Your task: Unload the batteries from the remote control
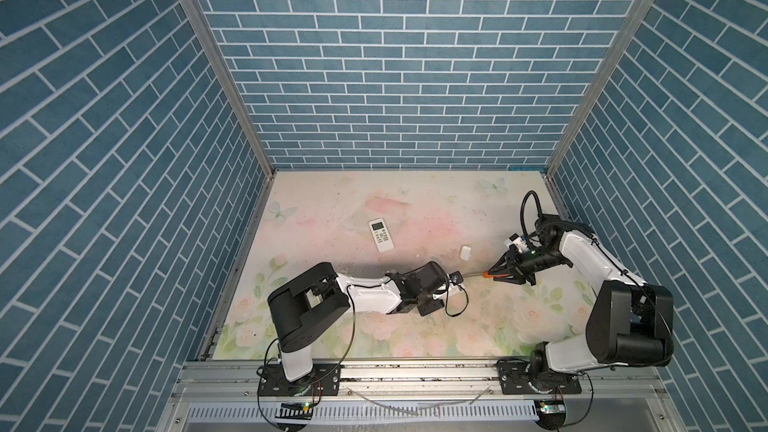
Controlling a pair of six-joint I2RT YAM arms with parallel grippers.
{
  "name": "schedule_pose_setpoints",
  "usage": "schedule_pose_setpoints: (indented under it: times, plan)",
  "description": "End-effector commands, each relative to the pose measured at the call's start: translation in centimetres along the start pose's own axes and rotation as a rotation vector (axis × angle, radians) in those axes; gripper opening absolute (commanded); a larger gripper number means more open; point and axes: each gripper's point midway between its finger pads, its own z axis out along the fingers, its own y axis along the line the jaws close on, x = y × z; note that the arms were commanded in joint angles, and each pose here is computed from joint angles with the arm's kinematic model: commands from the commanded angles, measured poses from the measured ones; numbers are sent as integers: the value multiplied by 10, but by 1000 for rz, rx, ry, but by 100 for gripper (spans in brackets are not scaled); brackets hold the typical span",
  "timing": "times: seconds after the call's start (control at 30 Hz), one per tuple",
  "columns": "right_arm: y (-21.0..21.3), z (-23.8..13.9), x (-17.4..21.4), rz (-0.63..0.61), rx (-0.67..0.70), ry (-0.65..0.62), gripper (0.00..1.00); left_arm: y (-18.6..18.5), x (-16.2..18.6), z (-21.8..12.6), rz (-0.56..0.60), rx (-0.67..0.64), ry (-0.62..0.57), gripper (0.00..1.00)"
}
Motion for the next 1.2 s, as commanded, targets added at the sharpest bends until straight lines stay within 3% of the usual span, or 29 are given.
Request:
schedule_pose_setpoints:
  times: [0.0, 0.5, 1.17]
  plan:
    - [-10, -1, 14, 5, 43, 36, 0, -30, 68, 8, 54, 135, 252, 45]
    - [-25, 3, 34, 93, 135, 115, 0, -24, 96, -6, 6, 104, 353, 44]
    - [-36, 23, 44, 193, 201, 291, 0, -18, 107, 5, -20, 47, 376, 43]
